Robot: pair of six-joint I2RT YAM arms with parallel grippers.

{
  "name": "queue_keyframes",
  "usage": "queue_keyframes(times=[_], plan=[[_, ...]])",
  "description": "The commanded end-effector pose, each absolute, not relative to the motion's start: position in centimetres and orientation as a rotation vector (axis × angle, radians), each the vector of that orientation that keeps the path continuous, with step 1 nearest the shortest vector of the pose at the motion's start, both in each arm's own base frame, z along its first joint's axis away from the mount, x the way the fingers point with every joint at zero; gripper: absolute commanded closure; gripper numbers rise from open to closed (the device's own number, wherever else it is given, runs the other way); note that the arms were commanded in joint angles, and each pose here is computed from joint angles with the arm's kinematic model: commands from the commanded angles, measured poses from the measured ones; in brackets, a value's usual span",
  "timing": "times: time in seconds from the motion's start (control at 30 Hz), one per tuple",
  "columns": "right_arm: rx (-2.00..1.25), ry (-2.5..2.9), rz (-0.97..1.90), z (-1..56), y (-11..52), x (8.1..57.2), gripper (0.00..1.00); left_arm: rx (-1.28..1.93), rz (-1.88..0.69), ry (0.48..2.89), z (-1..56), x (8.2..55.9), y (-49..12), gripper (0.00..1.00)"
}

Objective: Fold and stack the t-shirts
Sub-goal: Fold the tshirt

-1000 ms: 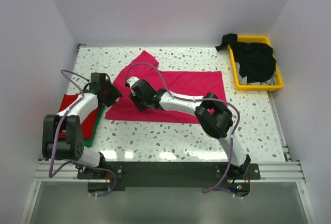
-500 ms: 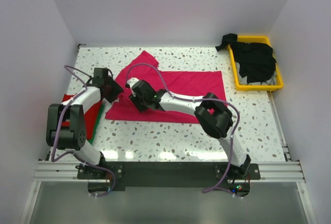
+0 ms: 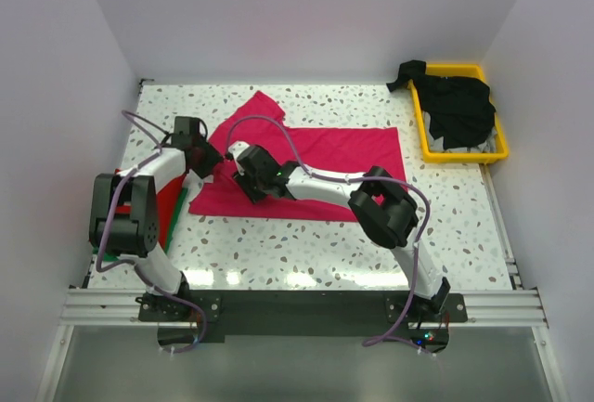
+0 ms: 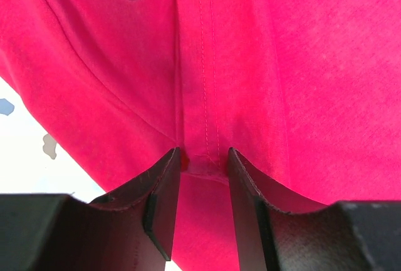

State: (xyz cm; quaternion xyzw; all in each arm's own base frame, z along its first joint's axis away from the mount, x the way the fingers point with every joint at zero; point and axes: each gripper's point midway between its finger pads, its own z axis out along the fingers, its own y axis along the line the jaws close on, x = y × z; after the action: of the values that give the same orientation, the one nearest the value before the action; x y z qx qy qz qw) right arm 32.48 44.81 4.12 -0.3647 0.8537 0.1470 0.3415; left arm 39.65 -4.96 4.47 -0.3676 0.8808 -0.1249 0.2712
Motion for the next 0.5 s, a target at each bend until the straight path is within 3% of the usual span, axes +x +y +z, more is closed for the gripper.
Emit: queue_keyframes(times=[0.0,0.47], plan=[[-0.964,2.189,0.403,5.1,45.2,32.3,0.60,-0.998,-0.328,2.304,5.5,41.8,-4.7,0.54],[-0.966,2.185,0.406,5.2,45.2,32.3,0.57,-0.989,-0.332,2.316,4.5,42.5,-5.2,0.66]])
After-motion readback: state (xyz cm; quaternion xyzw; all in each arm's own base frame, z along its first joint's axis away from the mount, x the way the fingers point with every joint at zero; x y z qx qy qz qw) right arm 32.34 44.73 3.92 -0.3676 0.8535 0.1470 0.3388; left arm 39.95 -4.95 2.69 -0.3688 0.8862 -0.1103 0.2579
